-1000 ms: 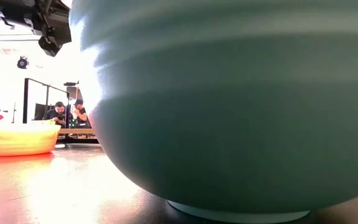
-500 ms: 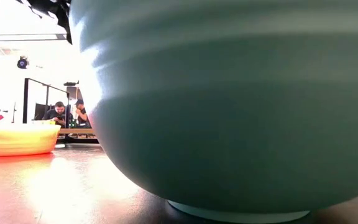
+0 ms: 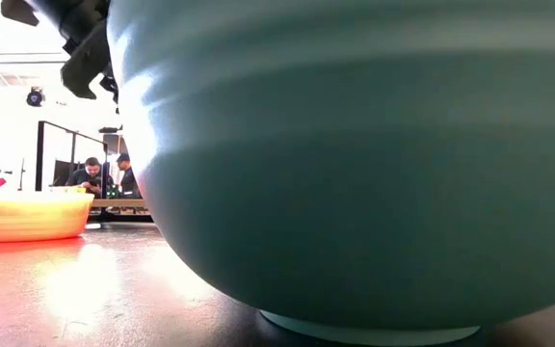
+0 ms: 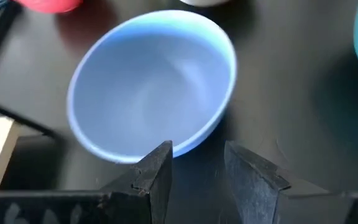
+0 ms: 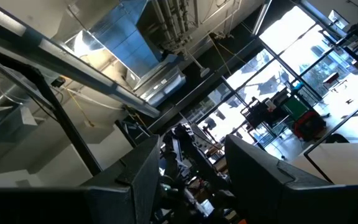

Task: Place and stack bowls onto a shelf
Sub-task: Put the blue bowl on the shelf

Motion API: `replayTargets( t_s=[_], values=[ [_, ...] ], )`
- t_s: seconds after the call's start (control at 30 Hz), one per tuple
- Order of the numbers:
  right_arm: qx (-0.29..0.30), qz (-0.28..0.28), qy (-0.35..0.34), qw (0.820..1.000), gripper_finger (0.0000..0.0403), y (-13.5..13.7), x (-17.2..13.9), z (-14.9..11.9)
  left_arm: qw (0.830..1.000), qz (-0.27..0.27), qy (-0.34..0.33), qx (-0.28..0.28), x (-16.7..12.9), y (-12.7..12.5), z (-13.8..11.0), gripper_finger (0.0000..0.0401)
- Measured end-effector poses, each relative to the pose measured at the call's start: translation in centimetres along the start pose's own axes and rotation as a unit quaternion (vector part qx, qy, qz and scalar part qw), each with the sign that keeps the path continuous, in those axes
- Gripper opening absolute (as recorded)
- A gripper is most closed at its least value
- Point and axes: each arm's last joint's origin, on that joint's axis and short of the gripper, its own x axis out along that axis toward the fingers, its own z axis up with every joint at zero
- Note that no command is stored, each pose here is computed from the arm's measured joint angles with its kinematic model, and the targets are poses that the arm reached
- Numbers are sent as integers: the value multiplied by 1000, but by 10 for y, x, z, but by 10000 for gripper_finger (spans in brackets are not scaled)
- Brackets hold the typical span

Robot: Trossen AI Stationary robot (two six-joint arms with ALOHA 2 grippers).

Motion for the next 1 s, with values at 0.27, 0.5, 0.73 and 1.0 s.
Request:
replayTargets(
  t_s=[0.27, 0.5, 0.73, 1.0],
  values=[
    [0, 0, 0, 1000, 171, 0, 0, 0, 998, -18, 18, 49, 20, -11, 10, 130],
    [0, 0, 0, 1000, 171, 0, 0, 0, 998, -12, 18, 52, 27, -12, 10, 130],
    [0, 0, 0, 1000, 171, 0, 0, 0, 998, -7, 19, 53, 29, -8, 11, 130],
    [0, 0, 0, 1000, 171, 0, 0, 0, 992, -60, 42, 100, 44, 7, 5, 130]
  ],
)
